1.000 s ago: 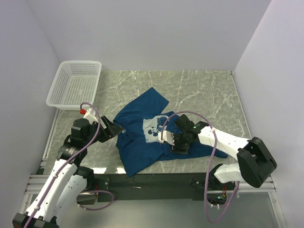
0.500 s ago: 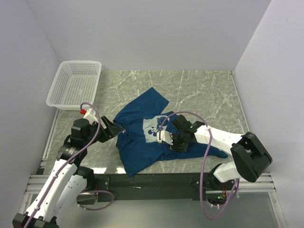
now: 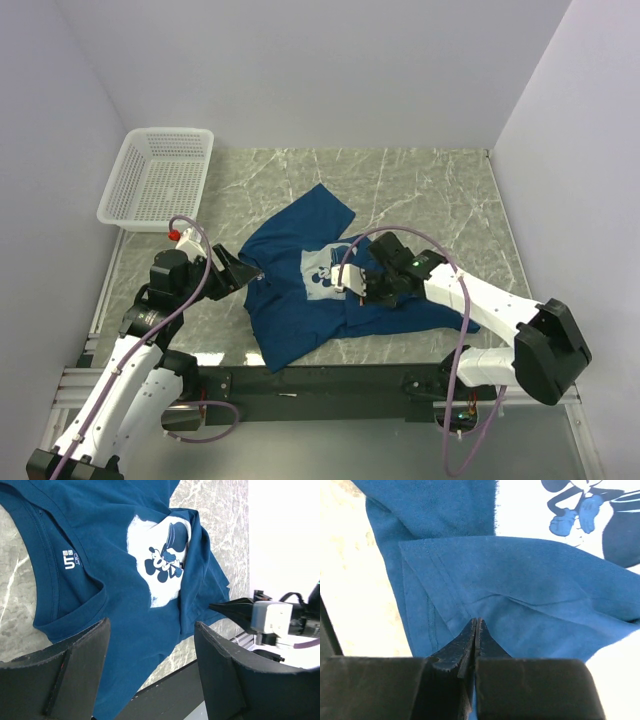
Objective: Fold and stack the t-shirts
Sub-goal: Flatten the tshirt out
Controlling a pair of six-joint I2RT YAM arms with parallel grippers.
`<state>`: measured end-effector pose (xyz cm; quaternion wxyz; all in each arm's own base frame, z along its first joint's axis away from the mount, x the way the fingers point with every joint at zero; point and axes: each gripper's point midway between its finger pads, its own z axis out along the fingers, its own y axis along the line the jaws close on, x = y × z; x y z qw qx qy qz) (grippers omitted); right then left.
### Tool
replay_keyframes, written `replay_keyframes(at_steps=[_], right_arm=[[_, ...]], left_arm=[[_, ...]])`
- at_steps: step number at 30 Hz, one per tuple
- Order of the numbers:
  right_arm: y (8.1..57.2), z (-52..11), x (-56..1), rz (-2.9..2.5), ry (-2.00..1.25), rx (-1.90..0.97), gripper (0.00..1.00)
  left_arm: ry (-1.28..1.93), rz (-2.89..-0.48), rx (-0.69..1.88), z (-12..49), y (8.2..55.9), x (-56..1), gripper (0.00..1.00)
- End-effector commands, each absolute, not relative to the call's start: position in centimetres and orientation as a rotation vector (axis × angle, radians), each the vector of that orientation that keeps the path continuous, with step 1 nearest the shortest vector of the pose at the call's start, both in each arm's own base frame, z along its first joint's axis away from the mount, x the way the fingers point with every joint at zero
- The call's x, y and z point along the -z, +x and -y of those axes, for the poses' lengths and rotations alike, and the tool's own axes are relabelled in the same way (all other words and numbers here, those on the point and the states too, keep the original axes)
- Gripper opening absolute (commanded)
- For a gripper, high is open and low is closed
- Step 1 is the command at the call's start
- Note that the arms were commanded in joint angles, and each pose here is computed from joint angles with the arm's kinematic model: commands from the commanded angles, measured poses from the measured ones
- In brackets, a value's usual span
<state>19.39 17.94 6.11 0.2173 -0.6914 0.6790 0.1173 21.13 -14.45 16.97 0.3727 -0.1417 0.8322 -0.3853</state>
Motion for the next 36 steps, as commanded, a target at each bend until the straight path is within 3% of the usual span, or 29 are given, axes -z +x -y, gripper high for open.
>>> replay_keyframes(at_steps=[1,3,8,9,17,25,28,33,36], right_arm=[[20.0,-18.6,-8.8,-1.843,-1.870,-0.334,0.00],[19.1,-18.1,-8.2,-1.867,-1.923,-0.362,0.01],[18.3,-17.4,-5.4,-1.983,-1.938,-0.385,0.29],[18.1,-17.4,-4.9,-2.007,-1.927,-0.392,0.38],[19.1,-17.9,-2.9,-2.101,-1.864,-0.378,0.42],[18.7,-17.3,-1.4,-2.151,-1.901,-0.371,0.35],[18.6,-17.2,-1.2,-2.160,-1.901,-0.372,0.28],[18.6,-17.4,-2.0,-2.133,-1.900,-0.385,0.00],[18.7,-17.8,-3.0,-2.108,-1.885,-0.404,0.00]], left_arm=[[-0.333,-2.096,1.015,14.8,21.2,-17.9,0.74],[-0.331,-2.096,1.018,14.8,21.2,-17.9,0.74],[-0.329,-2.100,1.018,14.8,21.3,-17.8,0.73],[-0.328,-2.097,1.019,14.8,21.3,-17.8,0.73],[-0.329,-2.103,1.017,14.8,21.2,-17.7,0.73],[-0.328,-2.100,1.017,14.8,21.3,-17.8,0.74],[-0.327,-2.098,1.018,14.8,21.3,-17.8,0.74],[-0.327,-2.098,1.018,14.8,21.3,-17.8,0.74],[-0.325,-2.097,1.017,14.8,21.3,-17.9,0.74]])
